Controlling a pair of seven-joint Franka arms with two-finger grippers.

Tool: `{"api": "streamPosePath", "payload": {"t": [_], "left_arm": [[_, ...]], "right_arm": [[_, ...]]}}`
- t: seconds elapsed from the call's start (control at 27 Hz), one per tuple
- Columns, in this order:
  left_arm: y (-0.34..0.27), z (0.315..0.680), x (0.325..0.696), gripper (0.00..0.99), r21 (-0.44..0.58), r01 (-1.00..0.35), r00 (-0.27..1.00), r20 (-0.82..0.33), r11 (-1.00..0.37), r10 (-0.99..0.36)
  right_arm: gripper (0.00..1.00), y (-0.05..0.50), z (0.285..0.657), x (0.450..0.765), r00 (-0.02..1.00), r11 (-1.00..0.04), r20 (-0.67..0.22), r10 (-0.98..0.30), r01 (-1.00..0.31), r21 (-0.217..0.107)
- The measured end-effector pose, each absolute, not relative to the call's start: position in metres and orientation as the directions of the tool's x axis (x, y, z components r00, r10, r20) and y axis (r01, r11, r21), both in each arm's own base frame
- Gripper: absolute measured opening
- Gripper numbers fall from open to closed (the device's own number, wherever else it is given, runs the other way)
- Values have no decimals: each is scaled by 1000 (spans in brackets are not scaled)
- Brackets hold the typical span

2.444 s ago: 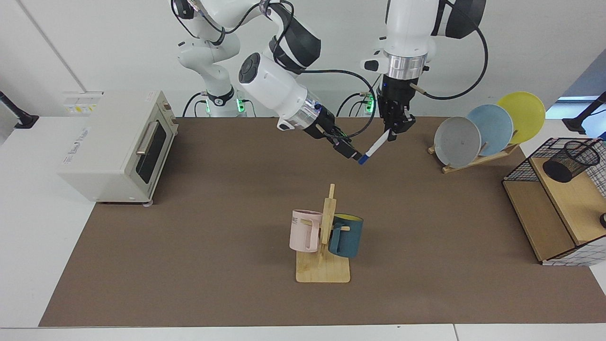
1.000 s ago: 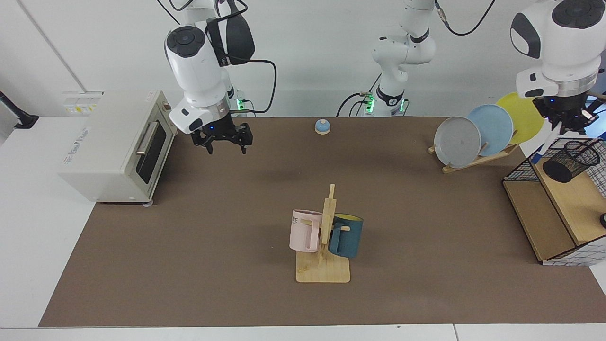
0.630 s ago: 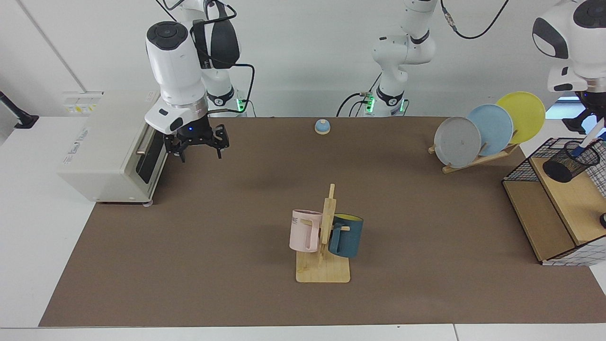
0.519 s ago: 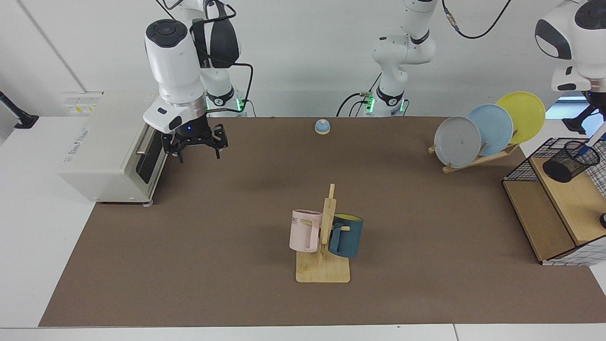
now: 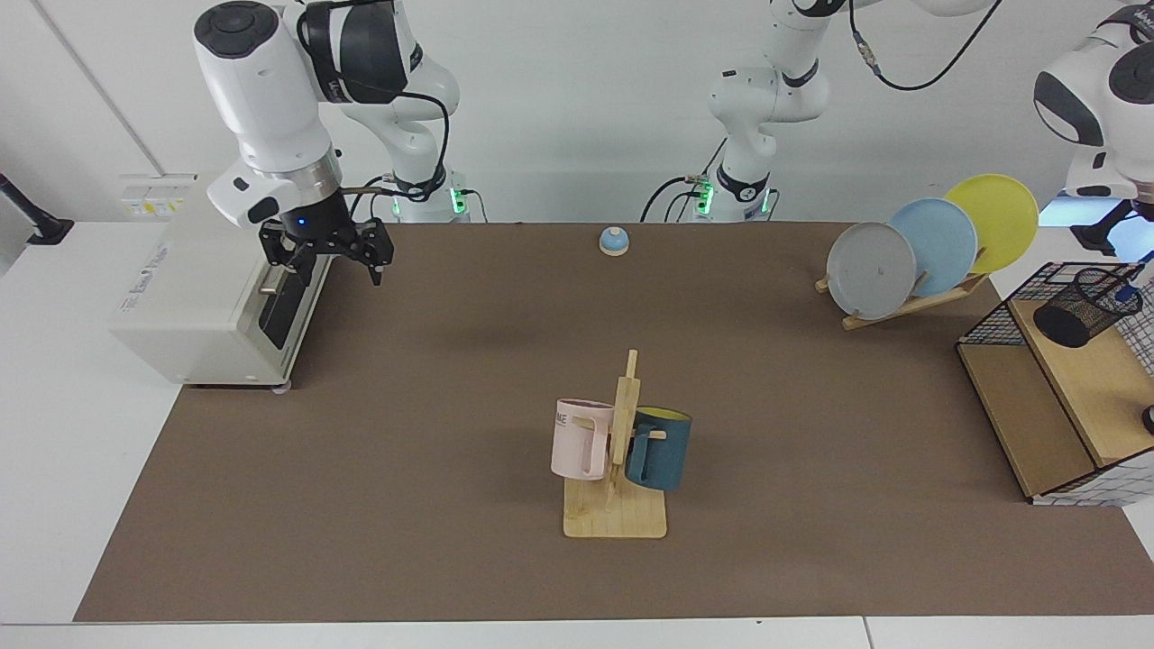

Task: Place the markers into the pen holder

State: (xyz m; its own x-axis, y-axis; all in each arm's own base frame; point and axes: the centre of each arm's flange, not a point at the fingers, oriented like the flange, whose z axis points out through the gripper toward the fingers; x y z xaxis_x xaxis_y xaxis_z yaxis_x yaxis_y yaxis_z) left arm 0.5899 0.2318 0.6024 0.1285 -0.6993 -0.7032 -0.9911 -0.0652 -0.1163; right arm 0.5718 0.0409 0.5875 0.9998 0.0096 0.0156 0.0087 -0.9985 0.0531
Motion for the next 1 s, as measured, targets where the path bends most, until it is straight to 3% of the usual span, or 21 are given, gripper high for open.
{"api": "streamPosePath", "payload": {"t": [0.3, 0.33, 0.41, 0.44, 0.63, 0.74, 0.81, 1.0], "left_arm": [[231, 595, 594, 203, -101, -993, 116, -706, -64, -698], [231, 594, 594, 286, -99, -993, 115, -707, -64, -698], [231, 592, 595, 361, -96, -993, 113, -707, -63, -698], [231, 592, 595, 463, -95, -994, 112, -707, -63, -698], [230, 590, 596, 696, -84, -994, 104, -714, -63, -692], [225, 589, 596, 934, -75, -995, 102, -713, -69, -694], [218, 587, 598, 987, -80, -994, 111, -707, -77, -698], [187, 576, 603, 991, -120, -980, 197, -609, -156, -769]], "right_arm": [[1000, 26, 598, 563, 1000, -998, 9, -29, -30, 52], [1000, 26, 598, 563, 1000, -998, 9, -29, -30, 52], [1000, 26, 597, 563, 1000, -998, 7, -30, -30, 52], [1000, 25, 597, 563, 1000, -998, 7, -31, -31, 52], [1000, 24, 596, 563, 999, -998, 6, -34, -34, 52], [1000, 24, 596, 563, 999, -998, 6, -34, -34, 51], [1000, 24, 596, 563, 999, -998, 6, -34, -34, 51], [1000, 23, 597, 563, 999, -998, 6, -35, -35, 51]]}}
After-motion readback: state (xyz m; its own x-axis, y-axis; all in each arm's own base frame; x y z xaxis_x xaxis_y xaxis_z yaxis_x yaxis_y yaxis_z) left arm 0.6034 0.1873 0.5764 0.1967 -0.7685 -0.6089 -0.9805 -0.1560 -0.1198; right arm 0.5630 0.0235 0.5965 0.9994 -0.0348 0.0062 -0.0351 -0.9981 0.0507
